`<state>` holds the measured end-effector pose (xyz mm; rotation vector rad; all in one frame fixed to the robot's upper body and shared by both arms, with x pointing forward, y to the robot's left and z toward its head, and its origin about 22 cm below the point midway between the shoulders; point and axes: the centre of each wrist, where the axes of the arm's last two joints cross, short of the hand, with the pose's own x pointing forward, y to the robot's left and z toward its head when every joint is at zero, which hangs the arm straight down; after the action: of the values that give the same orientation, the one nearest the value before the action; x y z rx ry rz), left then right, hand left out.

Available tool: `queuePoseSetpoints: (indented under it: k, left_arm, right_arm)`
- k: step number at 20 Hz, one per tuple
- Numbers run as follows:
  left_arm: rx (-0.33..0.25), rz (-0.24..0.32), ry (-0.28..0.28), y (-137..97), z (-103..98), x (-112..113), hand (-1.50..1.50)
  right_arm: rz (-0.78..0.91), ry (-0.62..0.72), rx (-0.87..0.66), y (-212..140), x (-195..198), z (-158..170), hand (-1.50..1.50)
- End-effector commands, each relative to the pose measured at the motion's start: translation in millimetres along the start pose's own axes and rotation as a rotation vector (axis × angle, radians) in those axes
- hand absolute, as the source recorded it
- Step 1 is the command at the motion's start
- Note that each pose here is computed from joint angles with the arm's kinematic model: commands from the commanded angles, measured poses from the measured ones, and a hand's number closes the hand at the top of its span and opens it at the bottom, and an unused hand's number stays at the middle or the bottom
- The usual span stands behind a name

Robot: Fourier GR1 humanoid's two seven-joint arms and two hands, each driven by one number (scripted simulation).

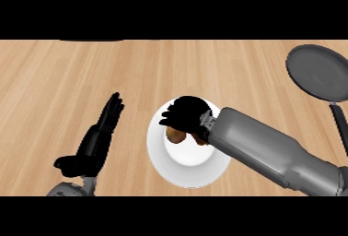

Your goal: Pick the sweet potato from the plate and place it in the pan

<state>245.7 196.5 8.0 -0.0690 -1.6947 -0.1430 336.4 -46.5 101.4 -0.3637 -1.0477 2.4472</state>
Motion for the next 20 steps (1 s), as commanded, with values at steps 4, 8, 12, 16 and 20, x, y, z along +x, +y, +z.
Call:
queuePoseSetpoints:
  k: [4, 8, 12, 16, 20]
  left_arm:
    - [0.001, 0.007, 0.006, 13.0, -2.5, 11.7, 0.00]
    - [0.024, 0.004, 0.006, 12.5, -14.2, 18.4, 0.00]
    - [0.005, -0.002, 0.006, 2.9, 4.2, -10.2, 0.00]
    - [0.015, -0.009, -0.002, 13.6, 0.0, -4.5, 0.00]
    - [0.002, -0.011, -0.030, -10.3, 5.3, 13.9, 0.00]
  right_arm:
    - [-0.003, 0.037, 0.038, 22.4, 0.0, -16.8, -1.50]
    - [0.005, 0.073, 0.028, 40.1, -11.1, -19.5, -1.50]
    - [-0.020, 0.041, 0.007, 11.1, -18.8, -10.3, -1.50]
    - [-0.063, 0.031, -0.007, 21.4, -10.2, -32.7, -1.50]
    - [-0.050, 0.054, 0.010, 43.1, -22.0, -40.4, -1.50]
